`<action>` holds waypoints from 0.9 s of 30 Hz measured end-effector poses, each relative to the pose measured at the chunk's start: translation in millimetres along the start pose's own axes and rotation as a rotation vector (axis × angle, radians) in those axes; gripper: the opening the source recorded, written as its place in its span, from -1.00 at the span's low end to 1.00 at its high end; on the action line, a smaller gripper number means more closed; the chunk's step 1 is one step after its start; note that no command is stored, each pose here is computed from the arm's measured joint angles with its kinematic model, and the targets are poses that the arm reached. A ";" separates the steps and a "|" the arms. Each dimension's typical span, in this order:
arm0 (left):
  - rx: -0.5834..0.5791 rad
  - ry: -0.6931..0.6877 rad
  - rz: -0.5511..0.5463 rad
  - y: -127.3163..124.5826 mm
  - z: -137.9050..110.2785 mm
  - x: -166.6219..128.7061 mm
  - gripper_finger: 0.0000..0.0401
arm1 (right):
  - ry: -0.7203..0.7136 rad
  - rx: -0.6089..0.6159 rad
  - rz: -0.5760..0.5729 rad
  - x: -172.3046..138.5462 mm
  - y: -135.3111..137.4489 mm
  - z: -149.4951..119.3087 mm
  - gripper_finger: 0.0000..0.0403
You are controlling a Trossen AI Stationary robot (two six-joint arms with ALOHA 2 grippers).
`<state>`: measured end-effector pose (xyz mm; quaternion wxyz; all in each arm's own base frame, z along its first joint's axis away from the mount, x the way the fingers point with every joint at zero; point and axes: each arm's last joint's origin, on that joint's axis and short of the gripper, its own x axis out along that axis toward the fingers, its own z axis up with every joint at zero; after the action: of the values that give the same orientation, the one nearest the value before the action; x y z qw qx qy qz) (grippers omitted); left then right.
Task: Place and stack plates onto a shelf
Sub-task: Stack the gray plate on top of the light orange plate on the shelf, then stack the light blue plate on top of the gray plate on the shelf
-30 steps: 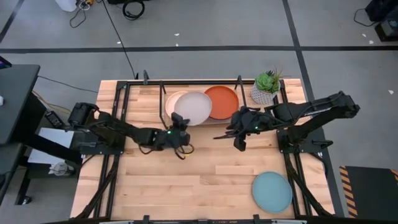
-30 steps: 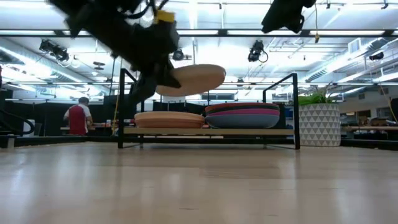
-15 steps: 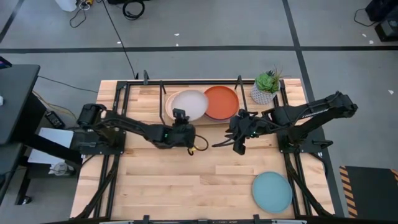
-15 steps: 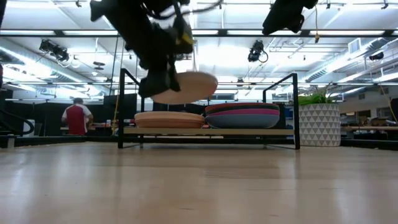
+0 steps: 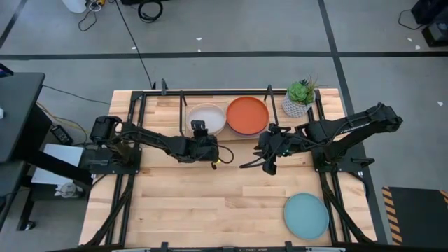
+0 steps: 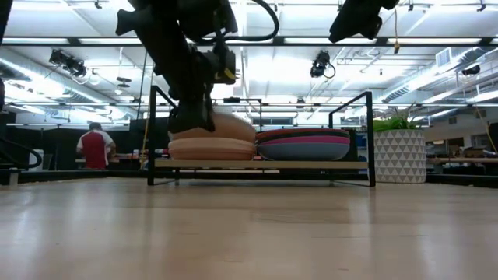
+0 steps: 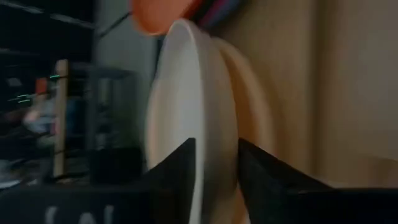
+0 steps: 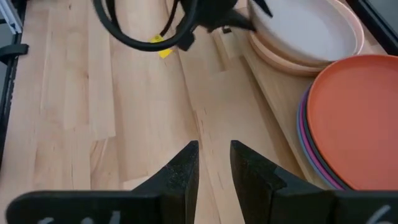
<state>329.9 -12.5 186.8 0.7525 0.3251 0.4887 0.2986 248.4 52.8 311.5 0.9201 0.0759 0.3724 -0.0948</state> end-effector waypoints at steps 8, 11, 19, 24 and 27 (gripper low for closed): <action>-0.068 -0.131 -0.195 2.5 9.3 -15.3 -0.08 | 0.002 -0.001 -0.001 0.0 -0.1 -0.2 -0.51; -0.097 -0.221 -0.321 9.8 12.8 -29.6 -0.07 | 0.028 -0.010 0.017 0.4 2.0 -3.4 -0.51; -0.048 -0.467 -0.780 0.9 21.0 -42.1 -0.10 | 0.266 -0.142 0.145 33.6 22.6 -52.4 -0.51; -0.043 -0.474 -0.801 -0.9 19.4 -41.2 -0.10 | 0.520 -0.236 0.251 46.2 43.1 -87.0 -0.51; -0.042 -0.474 -0.801 -0.9 19.3 -41.2 -0.10 | 0.683 -0.292 0.252 49.1 54.6 -108.3 -0.51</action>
<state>333.8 -48.5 214.4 0.9059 0.1546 0.3843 -0.0879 222.9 122.8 203.8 0.7488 0.0165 0.6544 0.1035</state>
